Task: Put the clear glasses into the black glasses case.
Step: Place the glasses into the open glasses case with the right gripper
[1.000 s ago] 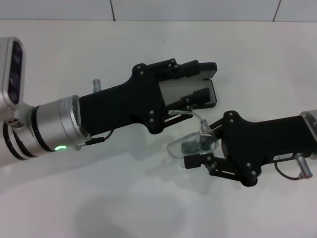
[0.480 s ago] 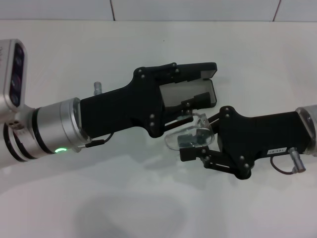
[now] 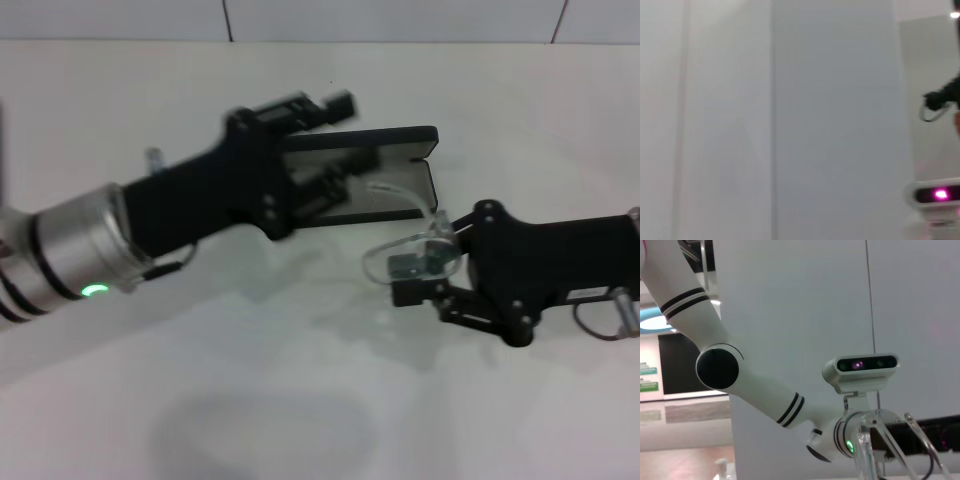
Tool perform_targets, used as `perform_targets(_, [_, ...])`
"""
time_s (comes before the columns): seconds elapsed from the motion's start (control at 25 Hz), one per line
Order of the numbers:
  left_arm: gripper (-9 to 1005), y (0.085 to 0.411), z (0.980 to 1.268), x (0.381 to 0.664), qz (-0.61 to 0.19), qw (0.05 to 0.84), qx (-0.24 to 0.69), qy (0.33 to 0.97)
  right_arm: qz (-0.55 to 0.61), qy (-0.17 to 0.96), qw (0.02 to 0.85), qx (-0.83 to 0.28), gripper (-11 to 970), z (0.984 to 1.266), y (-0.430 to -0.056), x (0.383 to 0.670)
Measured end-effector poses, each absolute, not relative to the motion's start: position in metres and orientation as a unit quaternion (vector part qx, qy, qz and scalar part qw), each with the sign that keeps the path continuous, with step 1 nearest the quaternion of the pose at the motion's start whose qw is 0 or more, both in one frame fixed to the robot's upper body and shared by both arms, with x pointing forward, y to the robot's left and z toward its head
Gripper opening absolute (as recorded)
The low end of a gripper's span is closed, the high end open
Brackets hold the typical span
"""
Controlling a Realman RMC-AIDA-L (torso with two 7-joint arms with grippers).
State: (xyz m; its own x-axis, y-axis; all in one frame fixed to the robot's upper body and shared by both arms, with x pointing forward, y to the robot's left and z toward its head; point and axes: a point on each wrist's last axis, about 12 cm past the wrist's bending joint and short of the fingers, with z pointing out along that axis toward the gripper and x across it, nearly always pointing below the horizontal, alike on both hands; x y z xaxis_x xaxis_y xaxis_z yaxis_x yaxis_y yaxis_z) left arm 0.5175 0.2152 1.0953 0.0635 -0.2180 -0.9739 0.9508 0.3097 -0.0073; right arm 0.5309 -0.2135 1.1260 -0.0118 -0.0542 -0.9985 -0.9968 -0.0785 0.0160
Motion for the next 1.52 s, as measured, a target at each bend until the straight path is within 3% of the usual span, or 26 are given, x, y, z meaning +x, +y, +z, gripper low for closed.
perform_targets(0.32, [526,0.258,1.093,0.518,-0.392,0.694,0.283,0.533,0.428,0.523,0.503,-0.539,201,1.134,-0.233,0.537])
perform_targets(0.56, [526,0.282,1.091,0.513,-0.357,0.723,0.236,0.543,0.279,0.587,0.515,-0.559,207,1.126,-0.208,0.554])
perform_targets(0.8, [526,0.288,1.088,0.511,-0.349,0.724,0.221,0.553,0.129,0.588,0.526,-0.601,212,1.117,-0.161,0.558])
perform_targets(1.0, [526,0.284,1.087,0.516,-0.350,0.719,0.220,0.559,0.069,0.576,0.525,-0.623,217,1.105,-0.138,0.553])
perform_targets(1.52, [527,0.275,1.087,0.521,-0.363,0.708,0.228,0.561,-0.041,0.582,0.526,-0.620,230,1.076,-0.126,0.550])
